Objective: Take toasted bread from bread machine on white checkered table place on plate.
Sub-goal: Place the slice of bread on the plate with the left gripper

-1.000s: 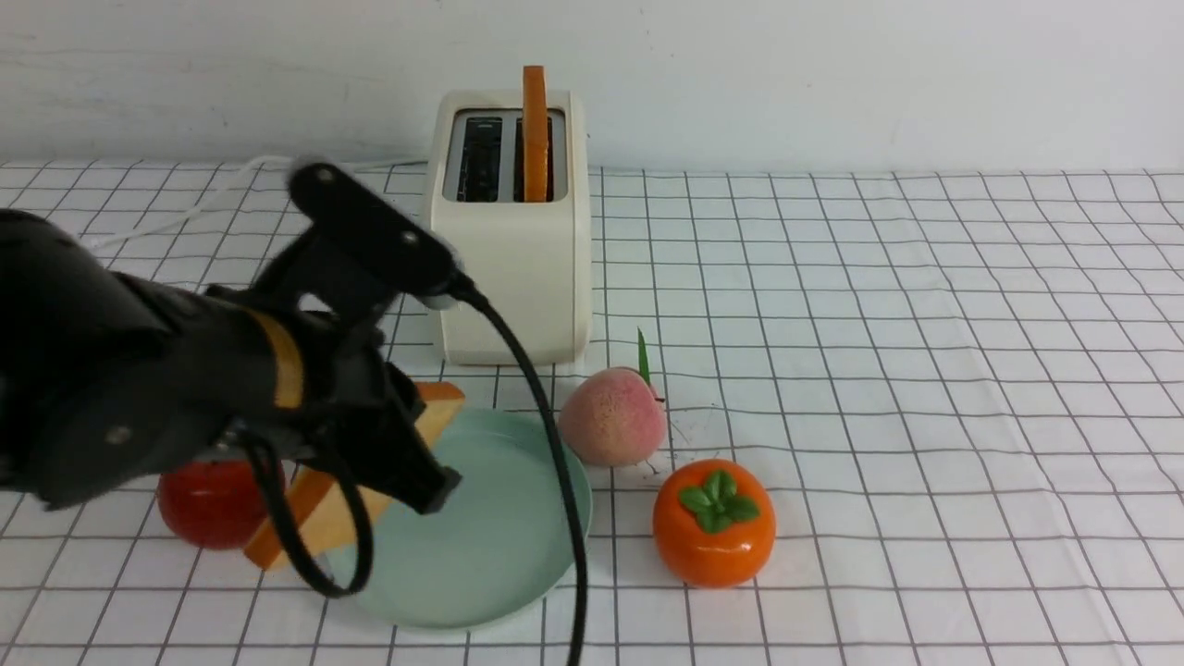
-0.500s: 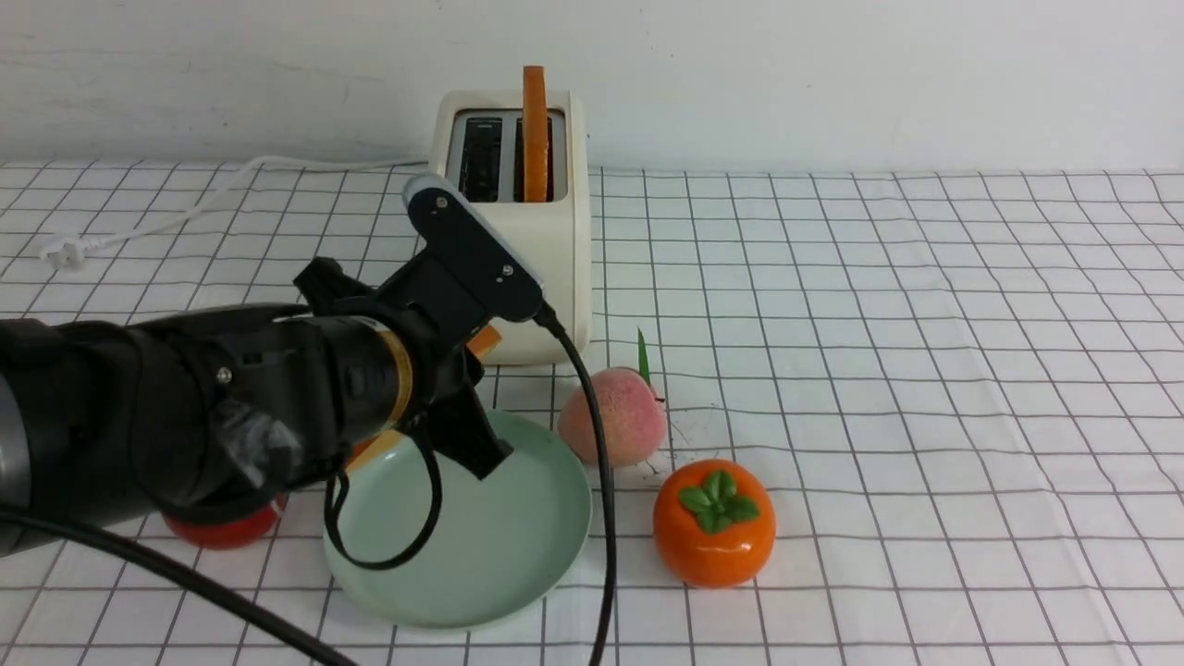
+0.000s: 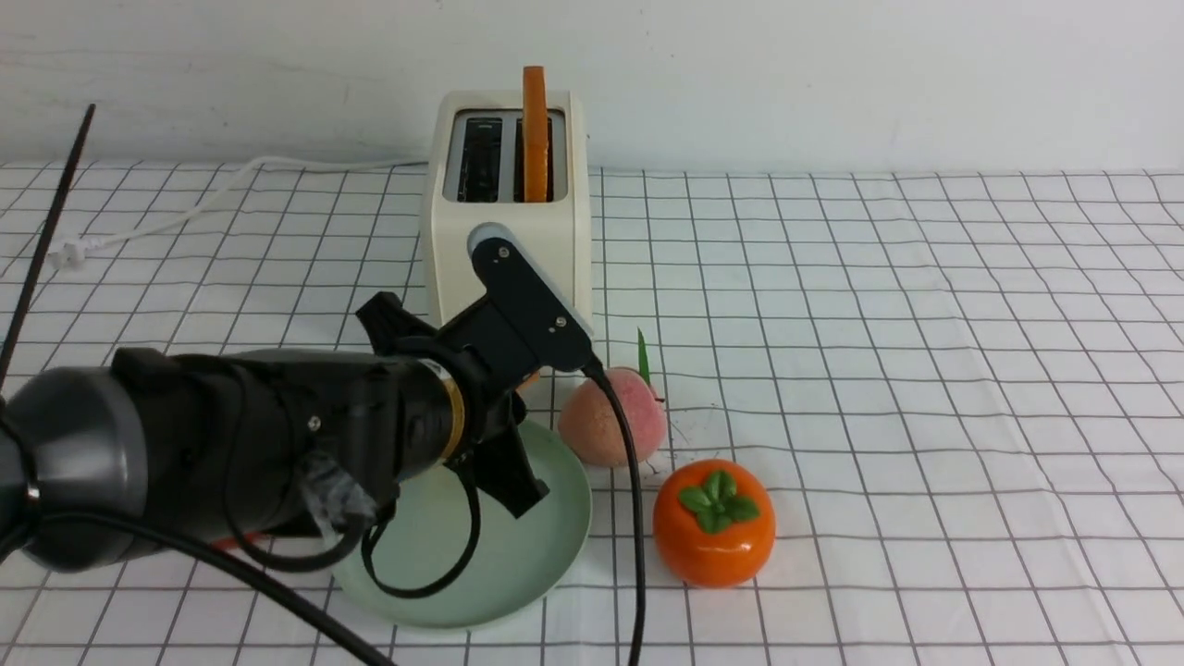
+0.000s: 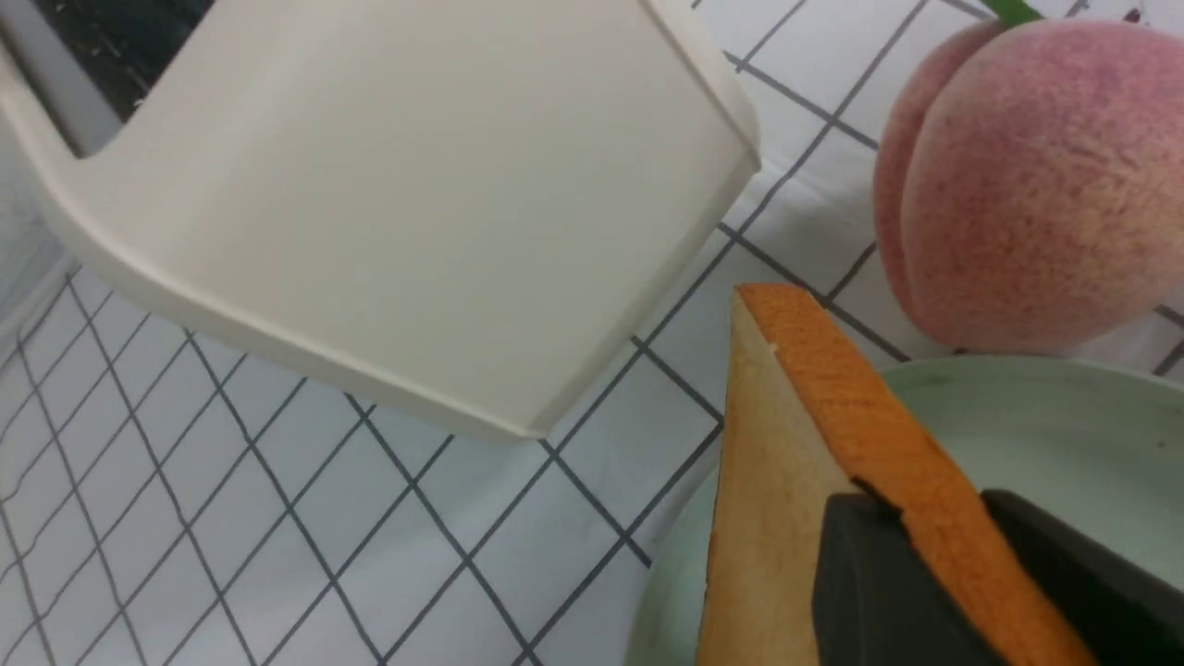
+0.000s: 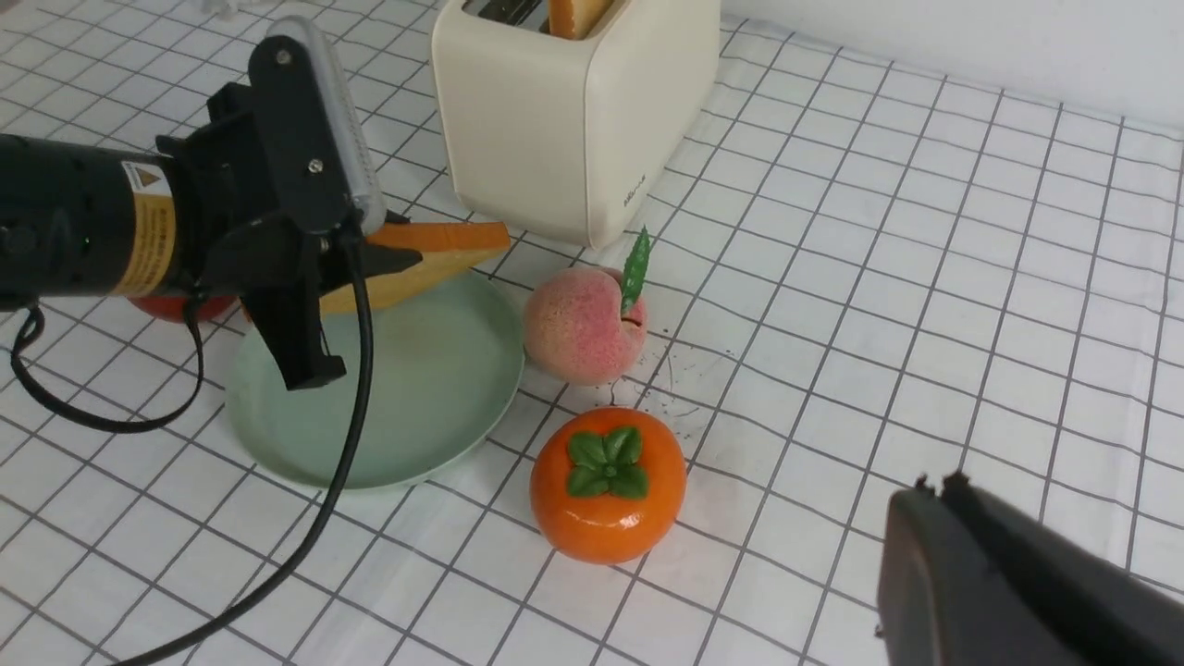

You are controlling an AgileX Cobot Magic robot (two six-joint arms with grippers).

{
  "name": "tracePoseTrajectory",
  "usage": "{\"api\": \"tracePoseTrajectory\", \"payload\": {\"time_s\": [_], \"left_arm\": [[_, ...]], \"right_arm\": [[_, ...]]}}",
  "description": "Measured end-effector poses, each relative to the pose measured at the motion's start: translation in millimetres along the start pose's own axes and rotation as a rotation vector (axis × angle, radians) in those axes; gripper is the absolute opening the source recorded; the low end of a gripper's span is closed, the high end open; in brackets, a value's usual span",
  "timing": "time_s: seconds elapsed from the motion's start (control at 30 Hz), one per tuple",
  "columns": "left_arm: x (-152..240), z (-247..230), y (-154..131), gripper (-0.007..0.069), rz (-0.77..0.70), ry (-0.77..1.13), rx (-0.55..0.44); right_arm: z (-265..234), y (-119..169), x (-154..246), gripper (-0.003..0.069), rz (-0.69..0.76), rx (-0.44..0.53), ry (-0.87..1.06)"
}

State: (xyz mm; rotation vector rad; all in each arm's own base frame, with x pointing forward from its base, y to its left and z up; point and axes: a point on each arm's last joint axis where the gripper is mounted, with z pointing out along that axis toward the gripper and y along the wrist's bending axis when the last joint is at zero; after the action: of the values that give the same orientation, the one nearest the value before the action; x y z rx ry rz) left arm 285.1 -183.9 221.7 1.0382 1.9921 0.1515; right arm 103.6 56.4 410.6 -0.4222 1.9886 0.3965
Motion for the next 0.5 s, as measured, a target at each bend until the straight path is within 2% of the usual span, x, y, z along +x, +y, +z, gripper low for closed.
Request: {"api": "tracePoseTrajectory", "payload": {"time_s": [0.2,0.27,0.3,0.33,0.43,0.5], "left_arm": [[2.3,5.4,-2.8,0.0132,-0.034,0.020,0.013],[3.6,5.0,-4.2,0.0225,-0.126,0.036,0.027],[3.8,5.0,-4.2,0.0225,-0.134,0.039,0.027],[4.6,4.2,-4.3,0.0272,-0.178,0.051,0.029],[7.4,-3.6,-1.5,0.0476,-0.339,0.104,0.016],[8.3,-7.5,0.0,0.0563,-0.386,0.124,0.009]], "right_arm": [[0.0,0.2,1.1,-0.0009,-0.016,-0.002,0.012],[0.0,0.2,1.4,-0.0008,-0.018,-0.002,0.015],[0.0,0.2,1.4,-0.0008,-0.018,-0.002,0.015],[0.0,0.2,1.4,-0.0006,-0.018,-0.002,0.015],[0.0,0.2,1.6,-0.0004,-0.018,-0.002,0.017],[0.0,0.2,1.6,-0.0003,-0.018,-0.002,0.017]]}}
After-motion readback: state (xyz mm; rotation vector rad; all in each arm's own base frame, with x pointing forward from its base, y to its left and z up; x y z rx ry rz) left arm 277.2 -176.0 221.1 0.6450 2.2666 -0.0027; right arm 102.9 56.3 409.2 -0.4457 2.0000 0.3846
